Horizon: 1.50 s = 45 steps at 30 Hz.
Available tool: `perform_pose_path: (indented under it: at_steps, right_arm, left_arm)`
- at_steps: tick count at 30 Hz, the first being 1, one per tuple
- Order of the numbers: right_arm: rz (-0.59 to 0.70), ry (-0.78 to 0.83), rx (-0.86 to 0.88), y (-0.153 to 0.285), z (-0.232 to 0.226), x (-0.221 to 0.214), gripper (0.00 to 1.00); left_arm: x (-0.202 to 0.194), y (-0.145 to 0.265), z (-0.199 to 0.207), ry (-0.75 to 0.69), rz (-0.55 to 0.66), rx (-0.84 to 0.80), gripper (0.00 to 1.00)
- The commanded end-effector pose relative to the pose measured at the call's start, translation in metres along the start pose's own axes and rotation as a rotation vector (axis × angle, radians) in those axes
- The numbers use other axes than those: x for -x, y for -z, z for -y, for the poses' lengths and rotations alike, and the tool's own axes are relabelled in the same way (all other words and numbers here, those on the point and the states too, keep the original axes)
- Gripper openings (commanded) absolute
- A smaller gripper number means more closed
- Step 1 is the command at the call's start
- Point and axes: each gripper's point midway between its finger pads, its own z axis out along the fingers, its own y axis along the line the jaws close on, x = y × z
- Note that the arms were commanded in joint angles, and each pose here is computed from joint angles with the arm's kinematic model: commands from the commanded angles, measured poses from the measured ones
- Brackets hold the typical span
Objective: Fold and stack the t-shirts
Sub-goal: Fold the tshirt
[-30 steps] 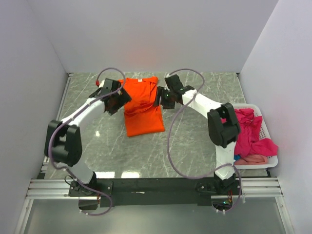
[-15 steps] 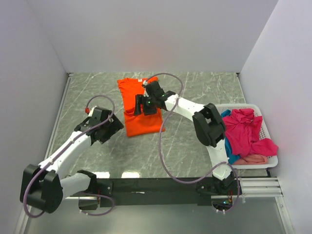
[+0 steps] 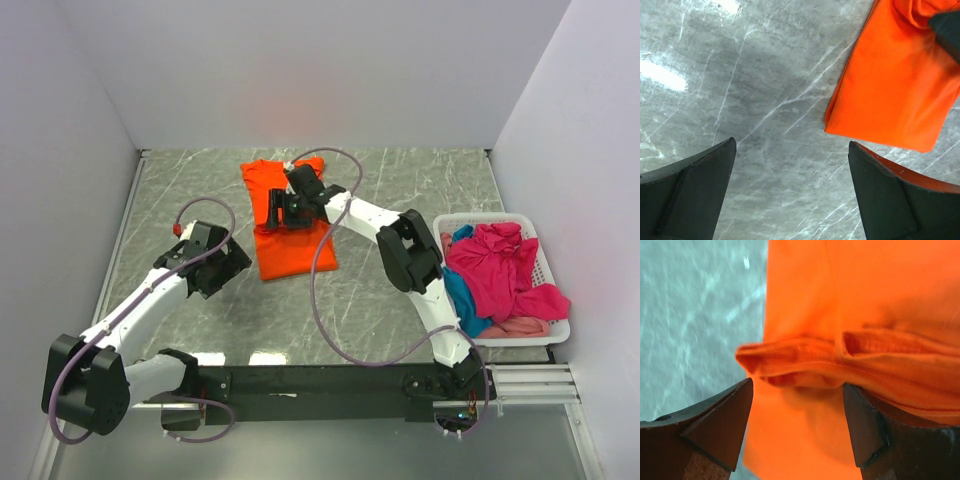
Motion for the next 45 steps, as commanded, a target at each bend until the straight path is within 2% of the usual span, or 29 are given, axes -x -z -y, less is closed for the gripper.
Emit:
perform_pose_path:
  at_steps: [1, 6, 9, 11, 12, 13, 14, 15, 16, 17, 18, 20, 21, 22, 24, 27, 32, 34, 39, 40, 42, 45]
  right_arm:
    - [0.181, -0.01, -0.005, -0.007, -0.015, 0.05, 0.79]
    - [0.312, -0.018, -0.027, -0.005, -0.021, 0.101, 0.79]
    - [0.313, -0.037, -0.038, 0.004, -0.014, 0.111, 0.79]
    - [0.354, -0.023, -0.035, 0.032, -0.02, 0.123, 0.79]
    - [0.333, -0.027, -0.058, 0.032, -0.006, 0.11, 0.79]
    - [0.375, -0.021, -0.04, 0.062, -0.018, 0.119, 0.79]
    - [0.381, -0.025, -0.039, 0.072, -0.016, 0.116, 0.8]
    - [0.342, -0.035, -0.072, 0.07, 0.002, 0.092, 0.8]
    - [0.378, -0.044, -0.06, 0.099, -0.002, 0.097, 0.8]
    - [0.373, -0.051, -0.069, 0.107, 0.003, 0.088, 0.8]
    - [0.317, -0.075, -0.112, 0.103, 0.025, 0.056, 0.79]
    - [0.32, -0.101, -0.12, 0.128, 0.035, 0.044, 0.79]
    - [0.247, -0.129, -0.15, 0.125, 0.053, 0.012, 0.78]
    - [0.244, -0.138, -0.144, 0.134, 0.054, 0.005, 0.77]
    - [0.173, -0.176, -0.171, 0.136, 0.073, -0.027, 0.76]
    - [0.124, -0.208, -0.152, 0.137, 0.078, -0.053, 0.72]
    - [0.04, -0.248, -0.1, 0.125, 0.078, -0.082, 0.62]
    - [0.008, -0.263, -0.097, 0.118, 0.08, -0.089, 0.53]
    - [-0.035, -0.289, -0.071, 0.112, 0.08, -0.106, 0.5]
    - [-0.042, -0.292, -0.077, 0.111, 0.082, -0.108, 0.49]
    - [-0.052, -0.294, -0.085, 0.111, 0.084, -0.112, 0.45]
    - [-0.041, -0.291, -0.098, 0.11, 0.087, -0.112, 0.43]
  left_arm:
    - [0.014, 0.007, 0.009, -0.01, 0.047, -0.018, 0.99]
    - [0.008, 0.005, 0.01, -0.017, 0.024, -0.037, 0.99]
    - [0.005, 0.003, 0.015, -0.019, 0.013, -0.069, 0.99]
    - [0.003, 0.003, 0.022, -0.025, 0.001, -0.105, 0.99]
    - [0.002, 0.002, 0.032, -0.032, -0.014, -0.148, 0.99]
    - [0.001, 0.001, 0.035, -0.033, -0.019, -0.165, 0.99]
    - [0.0, 0.0, 0.039, -0.038, -0.027, -0.181, 0.99]
    - [-0.002, -0.004, 0.041, -0.041, -0.04, -0.187, 0.99]
    - [-0.002, -0.005, 0.048, -0.046, -0.042, -0.214, 1.0]
    - [-0.003, -0.007, 0.051, -0.054, -0.049, -0.227, 0.99]
    - [-0.006, -0.013, 0.051, -0.062, -0.066, -0.221, 0.99]
    - [-0.01, -0.021, 0.055, -0.08, -0.097, -0.225, 0.99]
    - [-0.013, -0.024, 0.055, -0.084, -0.112, -0.223, 0.98]
    - [-0.014, -0.026, 0.057, -0.096, -0.122, -0.227, 0.92]
    - [-0.021, -0.033, 0.059, -0.107, -0.158, -0.237, 0.88]
    - [-0.03, -0.043, 0.059, -0.113, -0.199, -0.242, 0.8]
    - [-0.036, -0.061, 0.054, -0.125, -0.228, -0.201, 0.57]
    - [-0.039, -0.065, 0.052, -0.133, -0.241, -0.187, 0.47]
    - [-0.049, -0.078, 0.037, -0.148, -0.27, -0.13, 0.39]
    - [-0.049, -0.08, 0.036, -0.149, -0.272, -0.124, 0.31]
    - [-0.053, -0.083, 0.036, -0.154, -0.291, -0.122, 0.23]
    - [-0.055, -0.085, 0.036, -0.157, -0.302, -0.132, 0.01]
